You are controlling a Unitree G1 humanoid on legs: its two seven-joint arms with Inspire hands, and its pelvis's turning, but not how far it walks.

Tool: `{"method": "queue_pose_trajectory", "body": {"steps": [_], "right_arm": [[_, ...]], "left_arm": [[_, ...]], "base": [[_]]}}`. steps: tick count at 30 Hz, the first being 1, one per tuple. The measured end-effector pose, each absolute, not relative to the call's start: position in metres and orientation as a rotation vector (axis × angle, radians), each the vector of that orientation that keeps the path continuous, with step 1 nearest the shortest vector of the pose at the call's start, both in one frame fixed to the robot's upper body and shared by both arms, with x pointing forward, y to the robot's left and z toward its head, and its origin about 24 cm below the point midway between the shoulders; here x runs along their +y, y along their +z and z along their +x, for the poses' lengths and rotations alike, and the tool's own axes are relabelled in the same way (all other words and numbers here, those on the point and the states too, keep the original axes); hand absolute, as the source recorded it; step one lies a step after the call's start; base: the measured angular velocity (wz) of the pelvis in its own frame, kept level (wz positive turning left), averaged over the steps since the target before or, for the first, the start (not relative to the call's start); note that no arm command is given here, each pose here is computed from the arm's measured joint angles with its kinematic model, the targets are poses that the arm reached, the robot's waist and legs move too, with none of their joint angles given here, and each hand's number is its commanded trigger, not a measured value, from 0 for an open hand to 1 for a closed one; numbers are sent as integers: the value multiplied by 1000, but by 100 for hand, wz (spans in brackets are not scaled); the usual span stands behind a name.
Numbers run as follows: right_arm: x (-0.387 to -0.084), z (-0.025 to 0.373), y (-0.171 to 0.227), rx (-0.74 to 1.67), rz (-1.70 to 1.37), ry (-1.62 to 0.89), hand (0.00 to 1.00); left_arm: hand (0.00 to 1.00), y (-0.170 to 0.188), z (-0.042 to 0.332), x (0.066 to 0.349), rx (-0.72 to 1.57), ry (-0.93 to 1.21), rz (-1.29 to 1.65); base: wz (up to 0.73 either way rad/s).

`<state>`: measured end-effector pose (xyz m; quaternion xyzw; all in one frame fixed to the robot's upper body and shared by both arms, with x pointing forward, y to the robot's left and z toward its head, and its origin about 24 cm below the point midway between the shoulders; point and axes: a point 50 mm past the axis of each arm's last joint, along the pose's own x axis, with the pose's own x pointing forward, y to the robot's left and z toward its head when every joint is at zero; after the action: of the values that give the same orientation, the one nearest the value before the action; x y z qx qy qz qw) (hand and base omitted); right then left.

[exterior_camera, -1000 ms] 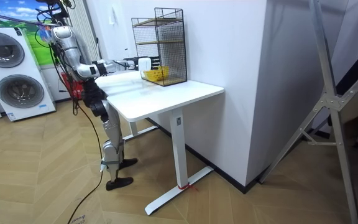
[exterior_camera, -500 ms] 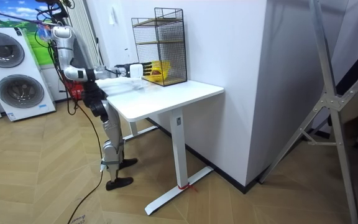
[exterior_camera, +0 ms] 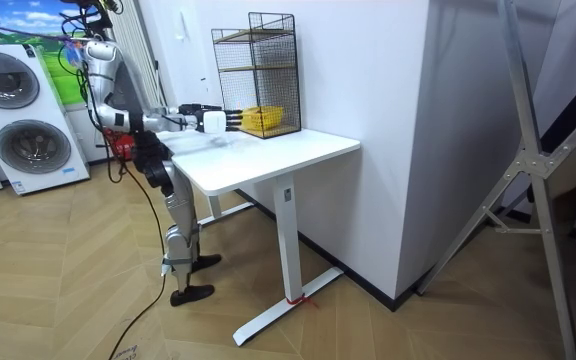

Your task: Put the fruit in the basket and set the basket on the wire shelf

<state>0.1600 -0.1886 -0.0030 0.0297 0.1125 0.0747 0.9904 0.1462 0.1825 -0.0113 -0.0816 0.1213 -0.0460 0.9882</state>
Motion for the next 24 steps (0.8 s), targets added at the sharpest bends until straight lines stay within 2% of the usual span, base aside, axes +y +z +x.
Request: {"method": "queue_pose_trajectory", "body": {"steps": [7, 14, 17, 24], "right_arm": [[-219, 157, 18, 121, -36, -30, 0], [-238, 152, 35, 35, -74, -173, 0], [-249, 145, 43, 3, -90, -262, 0], [-289, 136, 78, -182, -209, -598, 0]], "left_arm": [[0, 6, 149, 219, 136, 148, -90], [0, 31, 149, 241, -28, 356, -5], [0, 41, 146, 254, -73, 499, 2], [0, 86, 120, 301, -352, 945, 124]], "base": [[0], [0], [-3], [0]]}}
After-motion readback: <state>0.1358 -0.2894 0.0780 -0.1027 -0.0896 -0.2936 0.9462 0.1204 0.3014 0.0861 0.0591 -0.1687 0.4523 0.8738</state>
